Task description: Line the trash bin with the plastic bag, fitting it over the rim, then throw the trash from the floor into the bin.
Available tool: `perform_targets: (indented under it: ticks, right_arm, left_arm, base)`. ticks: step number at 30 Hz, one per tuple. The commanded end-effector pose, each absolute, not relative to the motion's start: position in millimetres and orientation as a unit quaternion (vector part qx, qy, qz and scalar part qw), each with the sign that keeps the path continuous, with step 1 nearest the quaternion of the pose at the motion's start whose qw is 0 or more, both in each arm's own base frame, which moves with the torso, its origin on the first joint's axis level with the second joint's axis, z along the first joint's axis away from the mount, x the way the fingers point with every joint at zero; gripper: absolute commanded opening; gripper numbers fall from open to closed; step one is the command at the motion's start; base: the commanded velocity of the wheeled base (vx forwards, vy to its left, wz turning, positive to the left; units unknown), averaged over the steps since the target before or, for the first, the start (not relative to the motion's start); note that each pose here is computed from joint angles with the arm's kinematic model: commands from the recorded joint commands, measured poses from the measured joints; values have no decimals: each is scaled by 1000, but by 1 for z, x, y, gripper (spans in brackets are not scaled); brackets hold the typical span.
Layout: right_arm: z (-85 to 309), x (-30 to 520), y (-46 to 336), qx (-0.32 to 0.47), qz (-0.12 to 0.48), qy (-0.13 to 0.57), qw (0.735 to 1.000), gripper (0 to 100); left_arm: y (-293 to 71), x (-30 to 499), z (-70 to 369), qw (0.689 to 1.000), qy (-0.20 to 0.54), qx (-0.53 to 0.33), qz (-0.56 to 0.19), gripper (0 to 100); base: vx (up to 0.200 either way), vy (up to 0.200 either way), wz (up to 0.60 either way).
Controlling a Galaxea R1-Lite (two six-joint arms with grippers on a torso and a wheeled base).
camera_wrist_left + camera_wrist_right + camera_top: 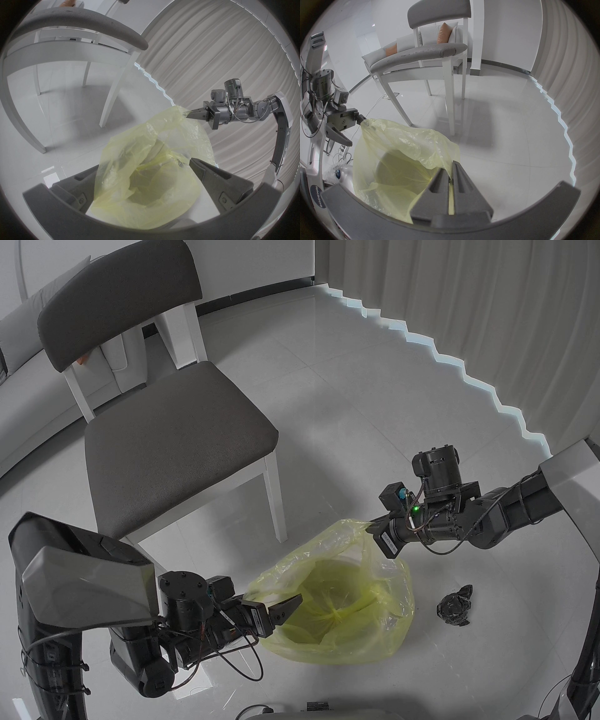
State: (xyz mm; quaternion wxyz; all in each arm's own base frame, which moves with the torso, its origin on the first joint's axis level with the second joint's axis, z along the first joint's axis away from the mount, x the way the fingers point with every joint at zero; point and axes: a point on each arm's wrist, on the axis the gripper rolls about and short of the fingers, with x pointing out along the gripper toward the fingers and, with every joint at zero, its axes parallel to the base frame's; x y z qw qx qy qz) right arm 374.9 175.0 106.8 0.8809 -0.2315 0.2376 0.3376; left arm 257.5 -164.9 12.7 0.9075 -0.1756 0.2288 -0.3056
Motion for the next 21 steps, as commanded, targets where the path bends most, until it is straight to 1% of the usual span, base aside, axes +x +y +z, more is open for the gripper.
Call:
perform_targets:
  ticks: [1,7,10,13,18,21]
  right_arm:
    - [89,394,171,-229,329,251,881,0]
    - [70,403,166,-224,327,274,877,0]
    - [63,399,165,-223,328,286,872,0]
    - [57,393,165,-226,332,294,867,0]
    - [61,401,169,-224,333,282,872,0]
    - [56,409,170,-223,331,282,873,0]
  left_arm:
    - [-166,273,6,911,214,-180,-302,100]
    - [-172,277,-6,908,224,-178,-306,100]
    - [-180,265,-6,901,236,-173,-320,100]
    - [-179,255,-7,897,251,-168,-323,100]
    - [-168,267,-4,906,236,-176,-304,100]
    - [-166,280,-1,912,217,-182,-297,100]
  base:
    - [0,0,0]
    - [0,0,0]
    - [0,0,0]
    - [0,0,0]
    - [0,0,0]
    - [0,0,0]
